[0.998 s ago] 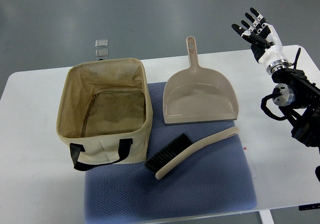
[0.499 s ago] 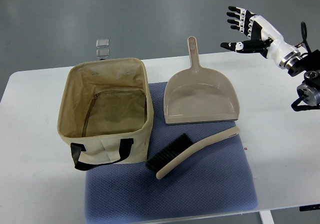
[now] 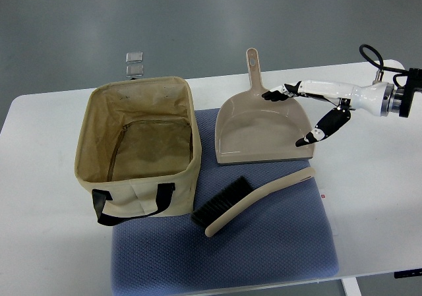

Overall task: Put pink broom in yellow bag with right hand
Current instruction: 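Reach the right hand down toward the beige brush handle, then close the right hand fingers around the brush handle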

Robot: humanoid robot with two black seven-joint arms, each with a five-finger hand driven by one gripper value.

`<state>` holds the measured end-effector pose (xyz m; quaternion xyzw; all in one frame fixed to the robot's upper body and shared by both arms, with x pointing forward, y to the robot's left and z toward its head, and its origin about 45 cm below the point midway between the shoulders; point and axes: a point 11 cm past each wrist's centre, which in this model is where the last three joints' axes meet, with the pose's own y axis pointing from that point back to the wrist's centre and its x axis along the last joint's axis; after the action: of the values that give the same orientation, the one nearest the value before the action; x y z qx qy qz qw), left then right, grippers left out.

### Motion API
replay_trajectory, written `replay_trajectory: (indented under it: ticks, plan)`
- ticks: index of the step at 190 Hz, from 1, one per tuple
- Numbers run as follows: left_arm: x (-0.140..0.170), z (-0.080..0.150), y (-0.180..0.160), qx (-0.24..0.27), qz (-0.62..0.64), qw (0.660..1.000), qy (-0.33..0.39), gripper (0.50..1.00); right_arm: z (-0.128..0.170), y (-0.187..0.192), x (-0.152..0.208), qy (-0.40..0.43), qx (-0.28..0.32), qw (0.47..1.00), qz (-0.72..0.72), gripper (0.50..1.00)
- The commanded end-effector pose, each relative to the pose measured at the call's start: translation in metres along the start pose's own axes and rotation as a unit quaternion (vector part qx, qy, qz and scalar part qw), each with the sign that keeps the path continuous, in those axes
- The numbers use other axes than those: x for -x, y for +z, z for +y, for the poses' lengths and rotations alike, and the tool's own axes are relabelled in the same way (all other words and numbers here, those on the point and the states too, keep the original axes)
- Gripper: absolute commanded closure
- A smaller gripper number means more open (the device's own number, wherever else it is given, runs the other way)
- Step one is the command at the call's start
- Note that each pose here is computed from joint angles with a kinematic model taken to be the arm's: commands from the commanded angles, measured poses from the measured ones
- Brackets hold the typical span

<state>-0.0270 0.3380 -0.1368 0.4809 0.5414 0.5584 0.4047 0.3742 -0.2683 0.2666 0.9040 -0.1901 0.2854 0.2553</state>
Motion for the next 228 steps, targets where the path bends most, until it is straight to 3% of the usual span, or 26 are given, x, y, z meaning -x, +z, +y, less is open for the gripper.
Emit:
replay_trajectory:
  ticks: [1,76,128,164,194,228]
  plan:
    - [0.000,0.000,0.000,0.000,0.000,1.000,0.000,0.500,0.000,0.001,0.019,-0.044,0.010,0.999,0.009,0.572]
    - [0.000,0.000,0.000,0.000,0.000,1.000,0.000,0.500,-0.032,0.020,0.086,-0.080,0.027,0.992,0.092,0.574]
    - [0.000,0.000,0.000,0.000,0.000,1.000,0.000,0.500,-0.034,0.027,0.096,-0.065,0.034,0.990,0.119,0.579]
    - [0.000,0.000,0.000,0.000,-0.001,1.000,0.000,0.500,-0.036,0.031,0.103,-0.050,0.035,0.990,0.130,0.628]
    - [0.000,0.000,0.000,0.000,0.000,1.000,0.000,0.500,-0.039,0.032,0.105,-0.034,0.032,0.988,0.144,0.630]
    - [0.000,0.000,0.000,0.000,0.000,1.000,0.000,0.500,-0.036,0.035,0.106,-0.023,0.035,0.988,0.152,0.671]
